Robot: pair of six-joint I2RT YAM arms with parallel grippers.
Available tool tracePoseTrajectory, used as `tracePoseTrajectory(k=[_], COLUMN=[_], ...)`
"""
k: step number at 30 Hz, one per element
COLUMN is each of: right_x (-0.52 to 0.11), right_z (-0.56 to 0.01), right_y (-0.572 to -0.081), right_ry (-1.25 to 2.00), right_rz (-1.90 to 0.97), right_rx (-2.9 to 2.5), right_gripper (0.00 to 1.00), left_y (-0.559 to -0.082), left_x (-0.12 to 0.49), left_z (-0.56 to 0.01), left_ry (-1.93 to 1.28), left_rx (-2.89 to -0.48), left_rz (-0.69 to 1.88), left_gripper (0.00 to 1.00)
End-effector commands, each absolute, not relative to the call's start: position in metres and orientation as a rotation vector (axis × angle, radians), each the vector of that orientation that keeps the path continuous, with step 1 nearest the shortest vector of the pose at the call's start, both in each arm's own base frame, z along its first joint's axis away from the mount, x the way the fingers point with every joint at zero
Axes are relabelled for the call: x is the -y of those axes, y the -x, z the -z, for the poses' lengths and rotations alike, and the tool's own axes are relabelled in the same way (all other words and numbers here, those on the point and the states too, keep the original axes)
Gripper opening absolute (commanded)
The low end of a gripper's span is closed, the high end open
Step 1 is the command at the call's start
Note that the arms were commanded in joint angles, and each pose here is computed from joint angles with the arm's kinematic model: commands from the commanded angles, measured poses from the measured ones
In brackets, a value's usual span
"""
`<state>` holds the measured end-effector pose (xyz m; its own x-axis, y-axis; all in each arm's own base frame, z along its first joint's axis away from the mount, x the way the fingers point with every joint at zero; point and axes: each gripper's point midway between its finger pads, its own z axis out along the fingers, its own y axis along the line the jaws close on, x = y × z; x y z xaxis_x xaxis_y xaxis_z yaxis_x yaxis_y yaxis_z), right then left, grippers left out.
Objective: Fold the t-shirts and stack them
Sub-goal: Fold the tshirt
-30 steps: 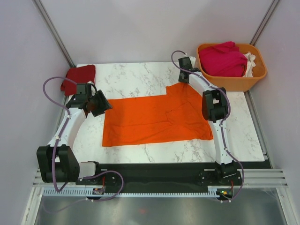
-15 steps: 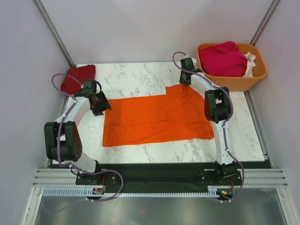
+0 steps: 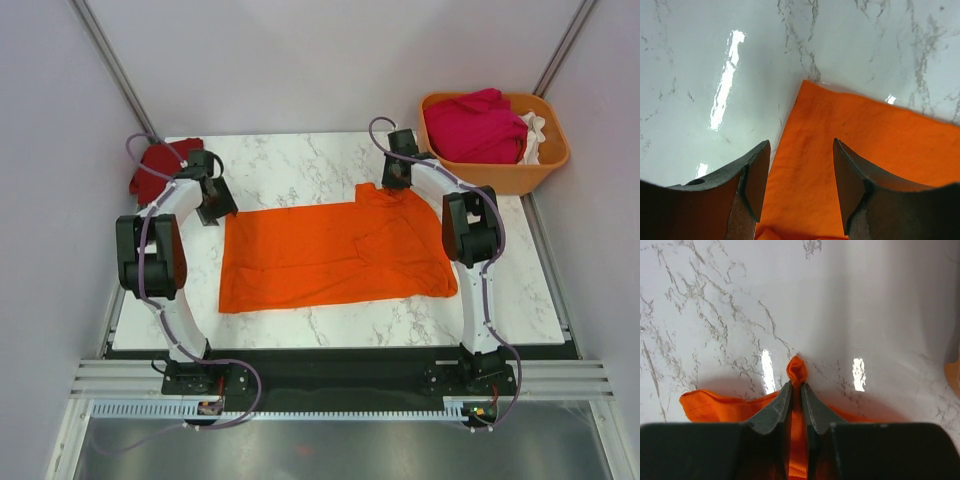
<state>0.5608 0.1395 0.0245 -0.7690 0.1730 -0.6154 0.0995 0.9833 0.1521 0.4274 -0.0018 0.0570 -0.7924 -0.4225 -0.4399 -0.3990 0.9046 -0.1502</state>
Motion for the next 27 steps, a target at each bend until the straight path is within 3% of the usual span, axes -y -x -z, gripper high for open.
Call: tracePoseTrajectory(k=[1,18,20,27], right_x=[-0.149,-0.152,-0.152,-0.149], right_z=[-0.041,-0.031,-0.032,-0.029], right_y=[-0.556,-0.547,-0.547,-0.545], right_ry=[-0.176,-0.160,-0.161,-0.160], right_rz=[-0.221,-0.245,-0.243,-0.236], right_rx=[-2.439,-2.458,-2.456,-2.460], right_gripper=[0.19,0.16,0.16,0.15], left_y=[-0.442,-0.466,-0.466,-0.465], left_x=[-0.002,-0.001,-0.001,0.000], left_z=[-0.050,-0.019,-0.017,-0.011], left_ry=[0.532,0.498,0.500,0.493], left_rx=[-2.595,-2.599,-2.605,-2.621], left_rz=[0.034,0.033,0.037,0.047], left_gripper=[0.61,0.59,0.54,0.08])
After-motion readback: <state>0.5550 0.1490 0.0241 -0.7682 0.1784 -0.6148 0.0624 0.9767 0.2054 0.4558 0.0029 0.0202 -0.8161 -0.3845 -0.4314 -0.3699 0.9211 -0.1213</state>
